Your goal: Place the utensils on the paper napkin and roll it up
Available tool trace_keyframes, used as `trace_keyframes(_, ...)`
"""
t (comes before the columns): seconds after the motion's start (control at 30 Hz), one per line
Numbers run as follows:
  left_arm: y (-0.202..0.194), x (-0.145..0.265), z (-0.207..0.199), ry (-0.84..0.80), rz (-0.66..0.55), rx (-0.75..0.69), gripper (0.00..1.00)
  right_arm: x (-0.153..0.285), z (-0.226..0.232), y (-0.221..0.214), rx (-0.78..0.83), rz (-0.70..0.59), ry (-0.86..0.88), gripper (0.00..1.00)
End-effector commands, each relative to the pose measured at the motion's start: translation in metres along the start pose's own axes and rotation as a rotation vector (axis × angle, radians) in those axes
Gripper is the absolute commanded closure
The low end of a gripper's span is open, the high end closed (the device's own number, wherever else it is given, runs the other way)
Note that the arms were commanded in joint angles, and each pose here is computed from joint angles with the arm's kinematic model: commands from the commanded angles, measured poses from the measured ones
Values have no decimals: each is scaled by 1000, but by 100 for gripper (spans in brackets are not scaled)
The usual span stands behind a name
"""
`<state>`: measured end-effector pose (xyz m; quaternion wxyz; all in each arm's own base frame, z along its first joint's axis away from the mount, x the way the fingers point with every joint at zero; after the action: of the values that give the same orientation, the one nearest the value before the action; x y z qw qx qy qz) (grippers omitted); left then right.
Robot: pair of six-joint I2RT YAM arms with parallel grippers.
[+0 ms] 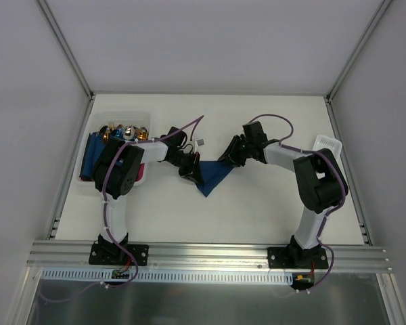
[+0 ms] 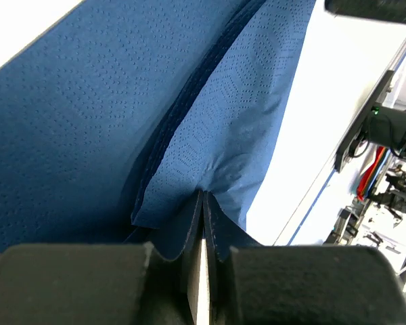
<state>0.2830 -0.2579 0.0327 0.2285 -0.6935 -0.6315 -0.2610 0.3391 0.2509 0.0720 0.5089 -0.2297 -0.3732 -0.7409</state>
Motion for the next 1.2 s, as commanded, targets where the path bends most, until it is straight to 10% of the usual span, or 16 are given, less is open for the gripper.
trace_keyframes(0.0,-10,-3,39,164,33,8,98,-1,0,-5,71,62,13,71)
trace_keyframes(0.67,-1,6,22,133,22,-65,95,-11,-48,-43,82,201,-136,89)
trace_keyframes(1.17,67,77,-40,211,-319,-191,53,-11,-55,-47,117,233,-198,94)
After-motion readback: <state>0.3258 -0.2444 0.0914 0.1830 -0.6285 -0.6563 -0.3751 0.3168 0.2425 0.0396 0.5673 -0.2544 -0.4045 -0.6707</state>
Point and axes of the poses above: each gripper's point midway between its finger pads, its own x axis back along the fingers, its own z axis along the line the jaws close on, y = z × x, the point moved 3 cm from there along x, back along the fingers, and after that the axes turned 13 degrees about x, right-handed, at the moved point
